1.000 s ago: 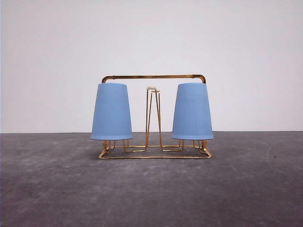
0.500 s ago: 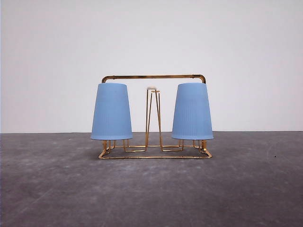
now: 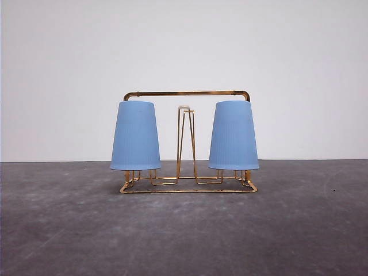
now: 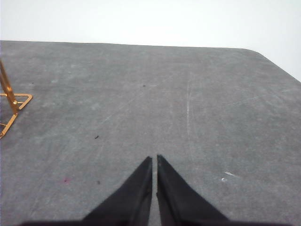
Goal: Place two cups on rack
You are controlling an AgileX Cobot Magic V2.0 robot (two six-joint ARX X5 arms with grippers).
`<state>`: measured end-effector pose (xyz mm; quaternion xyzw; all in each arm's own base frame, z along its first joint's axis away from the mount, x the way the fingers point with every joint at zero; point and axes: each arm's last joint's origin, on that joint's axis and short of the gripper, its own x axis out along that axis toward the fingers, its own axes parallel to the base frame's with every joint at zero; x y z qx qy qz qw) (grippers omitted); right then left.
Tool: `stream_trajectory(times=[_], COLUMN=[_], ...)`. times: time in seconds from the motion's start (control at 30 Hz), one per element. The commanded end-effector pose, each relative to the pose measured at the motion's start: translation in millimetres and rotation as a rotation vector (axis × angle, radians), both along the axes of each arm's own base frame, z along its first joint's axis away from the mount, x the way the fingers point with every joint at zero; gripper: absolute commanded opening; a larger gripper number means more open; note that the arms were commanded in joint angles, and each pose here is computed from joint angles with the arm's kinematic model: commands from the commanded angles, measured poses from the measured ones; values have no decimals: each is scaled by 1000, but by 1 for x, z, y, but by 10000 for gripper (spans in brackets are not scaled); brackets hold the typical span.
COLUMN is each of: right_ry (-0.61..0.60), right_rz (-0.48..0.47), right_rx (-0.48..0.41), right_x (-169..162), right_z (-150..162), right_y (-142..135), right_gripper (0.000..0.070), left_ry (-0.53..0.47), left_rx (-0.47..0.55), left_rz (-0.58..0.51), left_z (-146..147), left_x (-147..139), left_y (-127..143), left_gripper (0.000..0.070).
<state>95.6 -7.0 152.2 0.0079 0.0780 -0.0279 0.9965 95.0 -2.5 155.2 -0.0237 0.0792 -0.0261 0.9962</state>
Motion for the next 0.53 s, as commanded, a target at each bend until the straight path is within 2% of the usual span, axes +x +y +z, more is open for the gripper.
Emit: stream_trajectory(times=[0.0,0.5], right_ry=[-12,-12], right_rz=[-3,-3], right_rx=[12,12], right_x=[0,0], right_z=[0,0], right_y=[0,0], right_gripper=[15,15], left_ry=[20,20], left_rx=[4,4], left_rz=[1,1], left_z=[-6,-6], left_x=[1,1], left_y=[0,0], left_gripper=[0,0])
